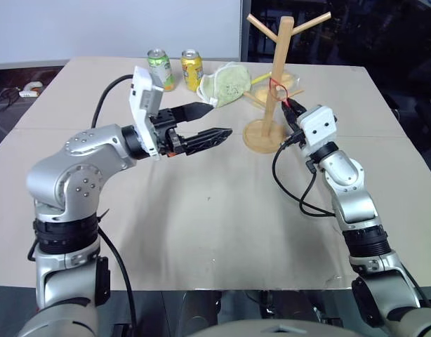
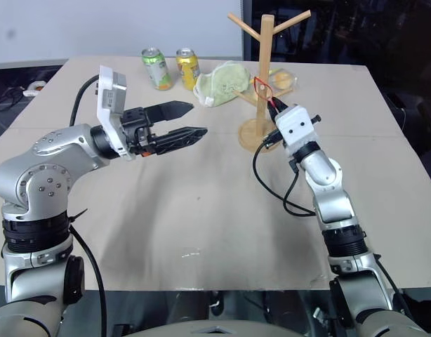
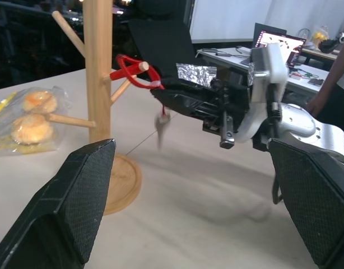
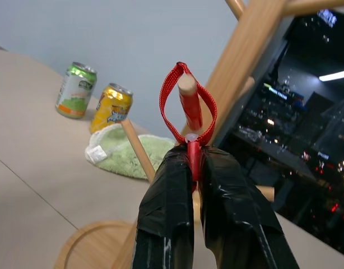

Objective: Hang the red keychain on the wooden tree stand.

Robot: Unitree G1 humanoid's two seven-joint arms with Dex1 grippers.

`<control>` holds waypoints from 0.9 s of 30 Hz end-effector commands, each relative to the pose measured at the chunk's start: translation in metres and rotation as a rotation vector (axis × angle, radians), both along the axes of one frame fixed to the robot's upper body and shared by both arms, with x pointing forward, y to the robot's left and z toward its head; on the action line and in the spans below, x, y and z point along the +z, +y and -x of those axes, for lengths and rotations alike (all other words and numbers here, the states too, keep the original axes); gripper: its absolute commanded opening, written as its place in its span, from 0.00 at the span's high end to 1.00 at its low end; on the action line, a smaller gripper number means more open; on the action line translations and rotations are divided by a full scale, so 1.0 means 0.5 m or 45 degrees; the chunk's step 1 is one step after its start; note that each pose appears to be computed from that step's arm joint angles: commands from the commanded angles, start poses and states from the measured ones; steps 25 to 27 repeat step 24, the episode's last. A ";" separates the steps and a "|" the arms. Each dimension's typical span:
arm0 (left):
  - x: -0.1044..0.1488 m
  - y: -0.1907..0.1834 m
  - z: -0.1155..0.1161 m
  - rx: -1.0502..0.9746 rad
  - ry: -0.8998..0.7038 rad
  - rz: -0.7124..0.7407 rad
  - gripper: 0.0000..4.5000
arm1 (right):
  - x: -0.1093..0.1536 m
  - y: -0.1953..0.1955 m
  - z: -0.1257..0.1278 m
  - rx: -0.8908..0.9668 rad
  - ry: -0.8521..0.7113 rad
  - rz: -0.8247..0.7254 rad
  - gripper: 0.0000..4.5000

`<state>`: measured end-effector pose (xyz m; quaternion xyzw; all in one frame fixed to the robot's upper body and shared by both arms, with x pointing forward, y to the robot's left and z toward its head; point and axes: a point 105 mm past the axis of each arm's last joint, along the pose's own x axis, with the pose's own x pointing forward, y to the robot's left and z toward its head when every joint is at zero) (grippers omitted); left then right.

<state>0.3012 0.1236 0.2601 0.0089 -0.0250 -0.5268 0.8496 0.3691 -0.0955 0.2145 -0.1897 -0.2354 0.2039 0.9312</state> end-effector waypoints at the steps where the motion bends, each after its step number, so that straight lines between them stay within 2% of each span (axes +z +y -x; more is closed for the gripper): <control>1: 0.021 -0.003 0.009 -0.020 -0.073 -0.001 0.00 | 0.029 -0.009 0.002 -0.014 -0.036 -0.028 0.98; 2: 0.020 -0.003 0.009 -0.020 -0.073 -0.003 0.00 | 0.024 -0.009 0.004 -0.004 -0.022 -0.022 0.82; 4: 0.020 0.000 0.007 -0.016 -0.074 -0.009 0.00 | 0.018 -0.015 0.008 0.007 -0.006 -0.008 0.71; 9: 0.019 0.014 -0.001 0.016 -0.076 -0.052 0.00 | -0.002 -0.045 0.030 0.050 0.048 0.076 0.17; 11: 0.016 0.021 -0.006 0.032 -0.072 -0.081 0.00 | -0.011 -0.056 0.043 0.082 0.079 0.114 0.01; 15: 0.013 0.051 -0.021 0.078 -0.069 -0.193 0.00 | -0.007 -0.082 0.081 0.265 0.255 0.151 0.01; 21: 0.015 0.115 -0.039 0.108 -0.060 -0.361 0.00 | 0.058 -0.099 0.152 0.506 0.486 0.126 0.01; 24: 0.010 0.137 -0.050 0.114 -0.065 -0.419 0.00 | 0.064 -0.098 0.181 0.555 0.569 0.153 0.01; 27: 0.010 0.137 -0.050 0.114 -0.065 -0.419 0.00 | 0.064 -0.098 0.181 0.555 0.569 0.153 0.01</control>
